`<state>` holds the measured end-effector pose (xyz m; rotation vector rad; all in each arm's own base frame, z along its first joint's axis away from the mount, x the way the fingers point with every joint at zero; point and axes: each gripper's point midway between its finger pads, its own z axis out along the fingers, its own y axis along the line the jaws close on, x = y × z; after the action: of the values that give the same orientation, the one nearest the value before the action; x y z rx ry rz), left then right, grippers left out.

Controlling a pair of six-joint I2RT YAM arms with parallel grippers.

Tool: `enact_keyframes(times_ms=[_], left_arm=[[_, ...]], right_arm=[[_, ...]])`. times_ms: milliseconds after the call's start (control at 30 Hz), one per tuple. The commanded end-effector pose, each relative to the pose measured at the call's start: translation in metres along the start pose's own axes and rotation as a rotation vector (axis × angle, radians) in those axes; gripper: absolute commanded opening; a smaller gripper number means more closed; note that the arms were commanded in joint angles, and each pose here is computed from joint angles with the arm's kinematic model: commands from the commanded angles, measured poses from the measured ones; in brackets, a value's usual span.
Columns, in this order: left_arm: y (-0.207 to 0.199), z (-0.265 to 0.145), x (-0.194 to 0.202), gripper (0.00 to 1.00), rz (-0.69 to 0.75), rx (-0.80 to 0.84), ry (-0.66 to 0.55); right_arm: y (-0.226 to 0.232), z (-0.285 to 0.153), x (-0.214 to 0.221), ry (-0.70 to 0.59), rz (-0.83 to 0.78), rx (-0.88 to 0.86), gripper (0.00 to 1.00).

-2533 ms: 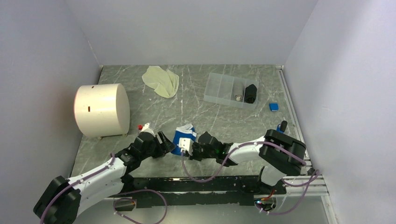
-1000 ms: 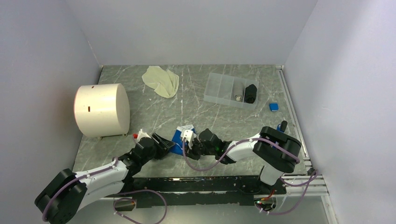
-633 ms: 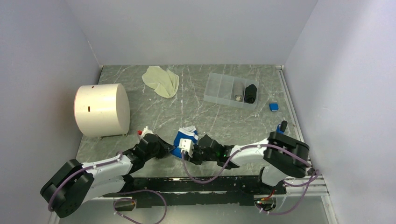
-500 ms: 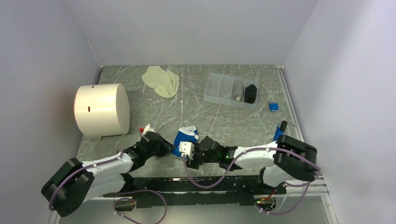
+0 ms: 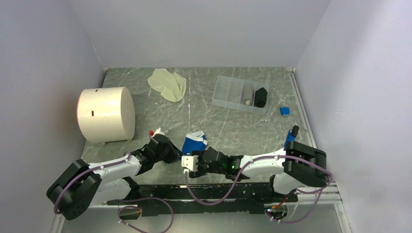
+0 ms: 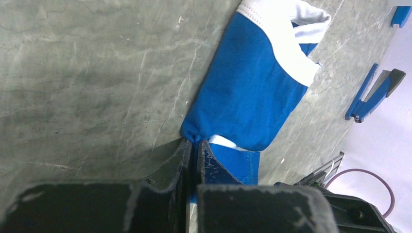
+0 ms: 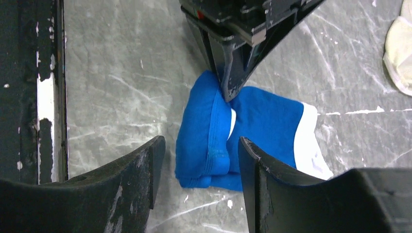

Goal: Roll the underwear
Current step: Roll the underwear to the center of the board.

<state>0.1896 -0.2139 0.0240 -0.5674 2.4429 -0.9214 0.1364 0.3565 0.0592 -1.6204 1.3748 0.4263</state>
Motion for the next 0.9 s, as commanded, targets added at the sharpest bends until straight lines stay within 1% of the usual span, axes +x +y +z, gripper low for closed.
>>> enact_keyframes(times_ms=[0,233,400,467,600,667,767,867], left_arm=[[-0.005,-0.001,0.004,0.05,0.025,0.008,0.037],[-0.005,-0.002,0.003,0.05,0.034,-0.006,0.038],[-0.005,-0.005,0.001,0.05,0.037,-0.009,0.024],[-0.006,-0.004,0.001,0.05,0.036,-0.005,0.025],[-0.006,-0.003,0.003,0.05,0.035,-0.007,0.034],[-0.007,-0.003,0.002,0.05,0.037,-0.006,0.035],[-0.006,-0.004,0.001,0.05,0.036,-0.008,0.027],[-0.007,-0.004,0.000,0.05,0.036,-0.006,0.024]], right_arm=[[-0.014,0.011,-0.036,-0.107,-0.026,0.039,0.60],[-0.006,0.025,-0.020,-0.057,-0.022,0.029,0.60],[-0.006,0.028,-0.010,-0.057,-0.018,0.054,0.55],[-0.003,0.031,-0.006,-0.047,0.002,0.048,0.52],[0.003,0.036,0.001,-0.028,0.028,0.037,0.42],[0.004,0.036,0.004,-0.028,0.038,0.041,0.36],[0.007,0.034,0.009,-0.021,0.054,0.038,0.34],[0.008,0.033,0.015,-0.004,0.080,0.048,0.29]])
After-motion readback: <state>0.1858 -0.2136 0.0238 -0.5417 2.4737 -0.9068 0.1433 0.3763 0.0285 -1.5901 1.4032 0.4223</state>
